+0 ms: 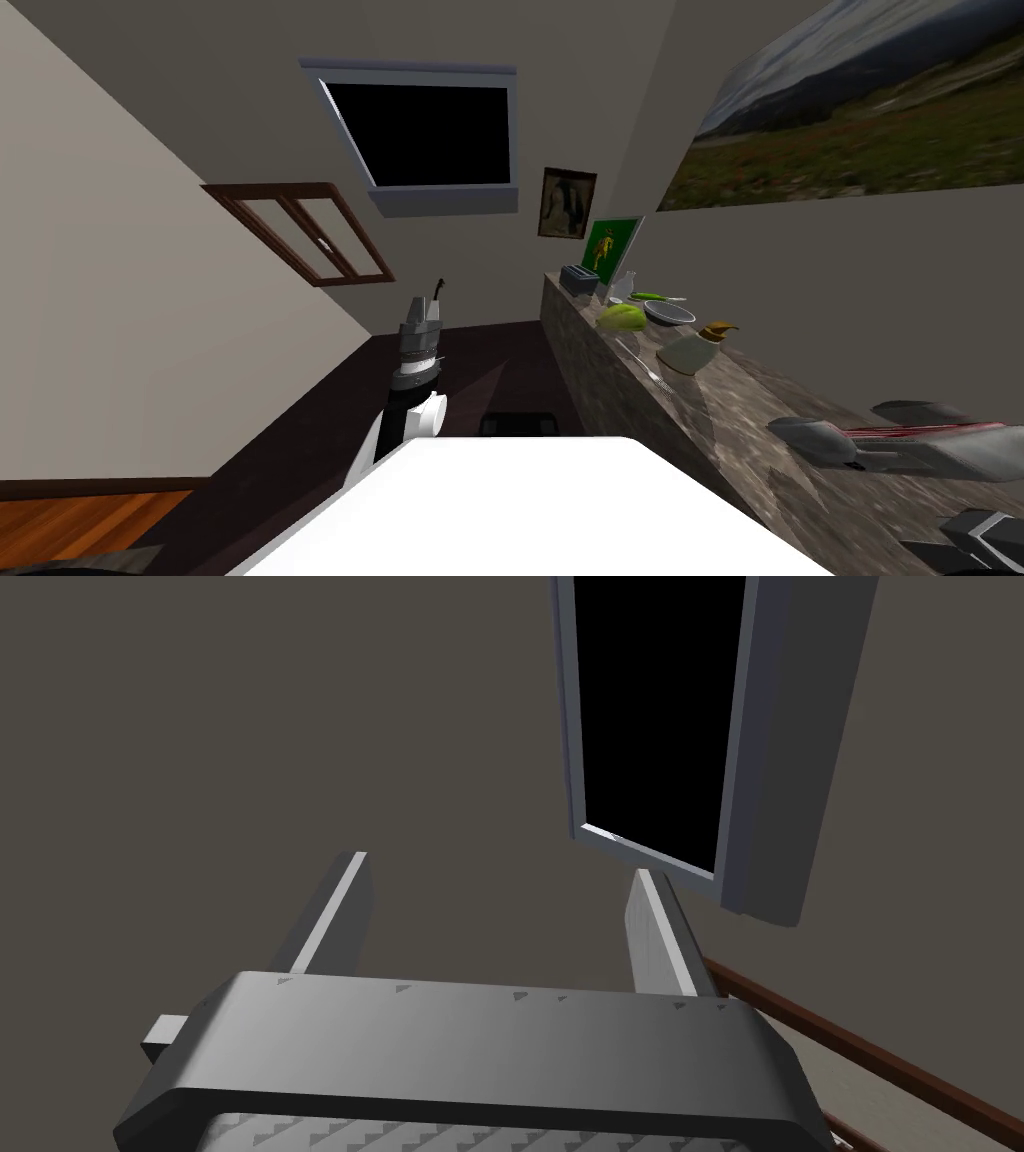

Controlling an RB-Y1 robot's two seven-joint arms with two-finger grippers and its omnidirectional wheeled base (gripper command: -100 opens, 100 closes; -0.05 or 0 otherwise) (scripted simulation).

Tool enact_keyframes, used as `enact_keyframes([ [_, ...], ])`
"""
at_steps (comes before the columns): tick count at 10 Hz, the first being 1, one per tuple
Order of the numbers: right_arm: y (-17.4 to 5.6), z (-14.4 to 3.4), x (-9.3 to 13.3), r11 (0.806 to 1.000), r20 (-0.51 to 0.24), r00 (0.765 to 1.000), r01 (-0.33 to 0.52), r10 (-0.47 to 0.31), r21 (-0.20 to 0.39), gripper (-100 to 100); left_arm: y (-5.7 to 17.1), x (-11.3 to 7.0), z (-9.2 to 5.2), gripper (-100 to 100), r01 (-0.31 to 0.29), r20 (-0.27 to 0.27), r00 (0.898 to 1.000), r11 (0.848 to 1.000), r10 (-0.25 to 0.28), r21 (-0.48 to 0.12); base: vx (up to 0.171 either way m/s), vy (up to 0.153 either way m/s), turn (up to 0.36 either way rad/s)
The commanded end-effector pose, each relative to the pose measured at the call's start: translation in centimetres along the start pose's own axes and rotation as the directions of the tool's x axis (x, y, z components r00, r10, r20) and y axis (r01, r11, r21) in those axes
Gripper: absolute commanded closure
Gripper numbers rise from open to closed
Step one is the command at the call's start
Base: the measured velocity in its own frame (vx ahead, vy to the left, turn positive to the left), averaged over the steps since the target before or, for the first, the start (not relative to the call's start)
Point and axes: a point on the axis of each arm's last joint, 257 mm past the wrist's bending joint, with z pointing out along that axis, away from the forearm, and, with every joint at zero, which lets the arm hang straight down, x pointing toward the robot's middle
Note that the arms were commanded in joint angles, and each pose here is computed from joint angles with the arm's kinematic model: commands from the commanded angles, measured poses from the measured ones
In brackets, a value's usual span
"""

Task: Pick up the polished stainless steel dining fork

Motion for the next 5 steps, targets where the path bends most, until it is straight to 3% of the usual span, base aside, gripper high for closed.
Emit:
enact_keyframes([
  [1, 0.9, 1.0, -0.6, 1.0, 0.026, 0.999, 0.025, -0.025, -0.019, -100, 0.0, 0.0, 0.0, 0, 0.0, 0.0, 1.0, 1.0, 0.0, 0.0, 0.003, -0.032, -0.199],
  [5, 3.3, 3.5, -2.3, 0.994, 0.092, 0.992, 0.093, -0.087, -0.061, -100, 0.0, 0.0, 0.0, 0, 0.0, 0.0, 1.0, 1.0, 0.0, 0.0, -0.034, -0.052, -0.227],
])
